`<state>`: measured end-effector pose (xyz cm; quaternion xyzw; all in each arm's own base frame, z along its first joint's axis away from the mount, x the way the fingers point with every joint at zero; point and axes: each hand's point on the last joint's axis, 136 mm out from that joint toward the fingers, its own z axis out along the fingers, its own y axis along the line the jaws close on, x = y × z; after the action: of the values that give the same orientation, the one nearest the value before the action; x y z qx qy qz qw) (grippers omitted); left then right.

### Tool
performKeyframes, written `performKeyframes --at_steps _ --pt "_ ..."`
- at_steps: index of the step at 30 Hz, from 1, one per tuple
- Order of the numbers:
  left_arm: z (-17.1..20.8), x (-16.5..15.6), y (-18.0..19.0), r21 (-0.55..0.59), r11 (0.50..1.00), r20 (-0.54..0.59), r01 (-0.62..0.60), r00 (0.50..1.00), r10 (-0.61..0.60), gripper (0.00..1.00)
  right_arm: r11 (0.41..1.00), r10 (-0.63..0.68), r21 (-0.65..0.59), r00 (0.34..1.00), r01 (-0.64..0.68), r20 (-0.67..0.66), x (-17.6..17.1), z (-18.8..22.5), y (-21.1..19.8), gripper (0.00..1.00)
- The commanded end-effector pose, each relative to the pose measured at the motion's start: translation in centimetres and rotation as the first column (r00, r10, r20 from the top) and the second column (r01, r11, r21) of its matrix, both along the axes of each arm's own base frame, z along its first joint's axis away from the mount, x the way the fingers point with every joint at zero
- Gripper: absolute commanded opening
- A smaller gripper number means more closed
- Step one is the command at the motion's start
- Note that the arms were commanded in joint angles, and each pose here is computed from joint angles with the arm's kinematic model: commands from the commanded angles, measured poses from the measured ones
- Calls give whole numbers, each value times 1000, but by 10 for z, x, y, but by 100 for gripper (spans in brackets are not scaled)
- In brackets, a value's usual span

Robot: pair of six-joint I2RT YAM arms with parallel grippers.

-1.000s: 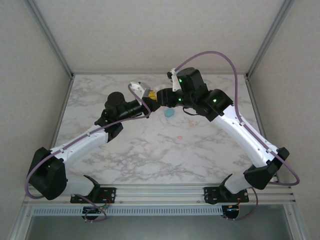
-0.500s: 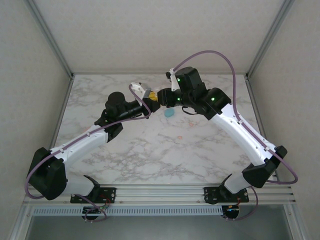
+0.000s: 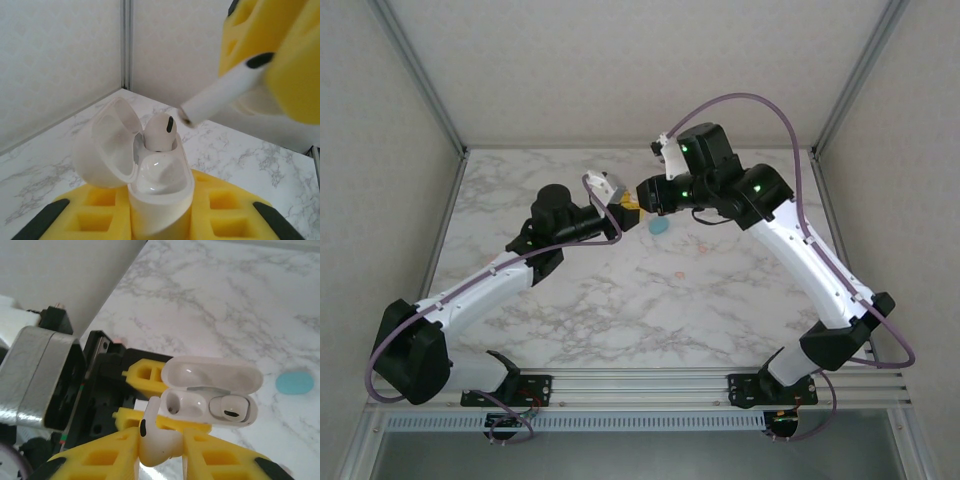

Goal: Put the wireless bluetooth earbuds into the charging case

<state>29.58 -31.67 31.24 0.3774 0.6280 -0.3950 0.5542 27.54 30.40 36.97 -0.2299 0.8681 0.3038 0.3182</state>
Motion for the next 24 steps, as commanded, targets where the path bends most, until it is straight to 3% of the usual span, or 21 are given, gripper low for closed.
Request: performKeyframes --at_steps 1,8,17,24 --pt "30 -15 1 -1 998 103 59 993 -59 0 997 71 -10 995 -72 -67 -9 0 -6 26" --pt "29 -27 -1 31 990 118 139 983 -142 0 991 125 -39 983 -132 -137 -13 -5 -9 26" --pt "22 -22 -2 70 989 110 130 984 -137 0 977 204 -23 963 -211 -176 -25 -5 -4 26" --pt "21 -27 -4 84 984 112 159 979 -168 0 976 187 -71 963 -204 -194 -20 -14 -7 26"
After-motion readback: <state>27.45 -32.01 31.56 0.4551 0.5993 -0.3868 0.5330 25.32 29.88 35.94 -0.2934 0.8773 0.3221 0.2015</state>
